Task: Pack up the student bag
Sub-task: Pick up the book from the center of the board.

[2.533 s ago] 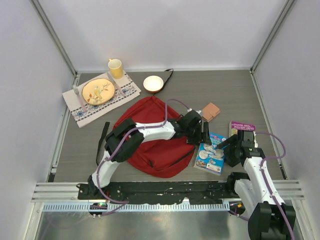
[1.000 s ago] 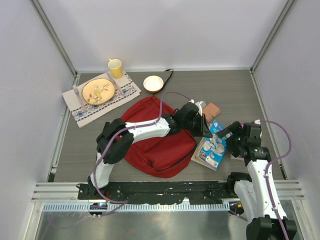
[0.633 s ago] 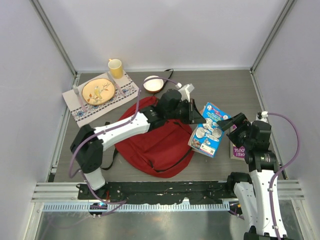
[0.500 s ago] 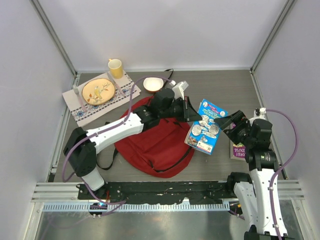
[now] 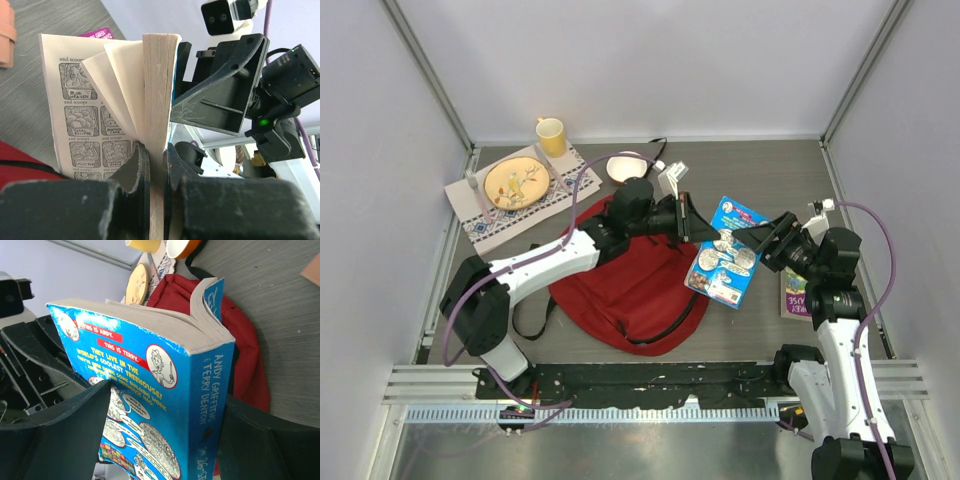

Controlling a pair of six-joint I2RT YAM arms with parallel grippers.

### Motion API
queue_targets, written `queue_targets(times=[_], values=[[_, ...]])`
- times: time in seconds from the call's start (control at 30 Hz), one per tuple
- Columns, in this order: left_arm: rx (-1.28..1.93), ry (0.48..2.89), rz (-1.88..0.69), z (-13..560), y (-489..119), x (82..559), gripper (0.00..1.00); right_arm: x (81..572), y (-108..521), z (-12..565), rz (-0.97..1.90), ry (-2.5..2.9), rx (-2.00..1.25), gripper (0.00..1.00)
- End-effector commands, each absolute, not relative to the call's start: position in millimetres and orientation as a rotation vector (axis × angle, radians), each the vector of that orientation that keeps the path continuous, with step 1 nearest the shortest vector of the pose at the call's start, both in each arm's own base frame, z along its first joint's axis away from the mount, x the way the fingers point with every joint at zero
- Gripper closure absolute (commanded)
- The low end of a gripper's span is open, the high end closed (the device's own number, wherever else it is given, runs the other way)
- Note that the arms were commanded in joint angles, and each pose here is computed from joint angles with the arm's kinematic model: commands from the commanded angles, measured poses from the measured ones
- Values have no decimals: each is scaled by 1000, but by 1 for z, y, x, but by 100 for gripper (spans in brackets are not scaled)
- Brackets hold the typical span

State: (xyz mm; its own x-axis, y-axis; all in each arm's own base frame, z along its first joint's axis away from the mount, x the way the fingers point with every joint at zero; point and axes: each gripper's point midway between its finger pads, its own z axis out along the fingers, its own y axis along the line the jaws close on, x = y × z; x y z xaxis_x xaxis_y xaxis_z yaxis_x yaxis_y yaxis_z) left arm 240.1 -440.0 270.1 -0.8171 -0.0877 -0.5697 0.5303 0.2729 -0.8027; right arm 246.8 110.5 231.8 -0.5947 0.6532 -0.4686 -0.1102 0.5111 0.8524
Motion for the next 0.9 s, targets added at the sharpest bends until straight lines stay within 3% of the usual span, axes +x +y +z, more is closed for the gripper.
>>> queue_targets(times=[0.0,0.17,0.27,0.4,0.47,0.5,0.6,0.87], values=[[527,1743,-1788,341,-446,218,100,237,126,267,1250,1833,259,29],[516,1754,-1777,338,-445,218,100,235,123,277,1220,1791,252,49],[495,1800,-1717,330,-441,223,100,236,120,287,1201,1776,261,74],[456,1878,-1571,316,-430,231,40,235,121,302,1195,1754,238,96],[406,1899,-1470,314,-416,240,29,233,124,311,1218,1746,204,98],[391,1911,-1441,309,-411,241,19,232,126,319,1241,1724,191,99],[336,1900,-1398,311,-396,245,5,228,135,340,1341,1662,136,99],[316,1845,-1441,321,-392,250,0,210,153,376,1562,1543,0,99]])
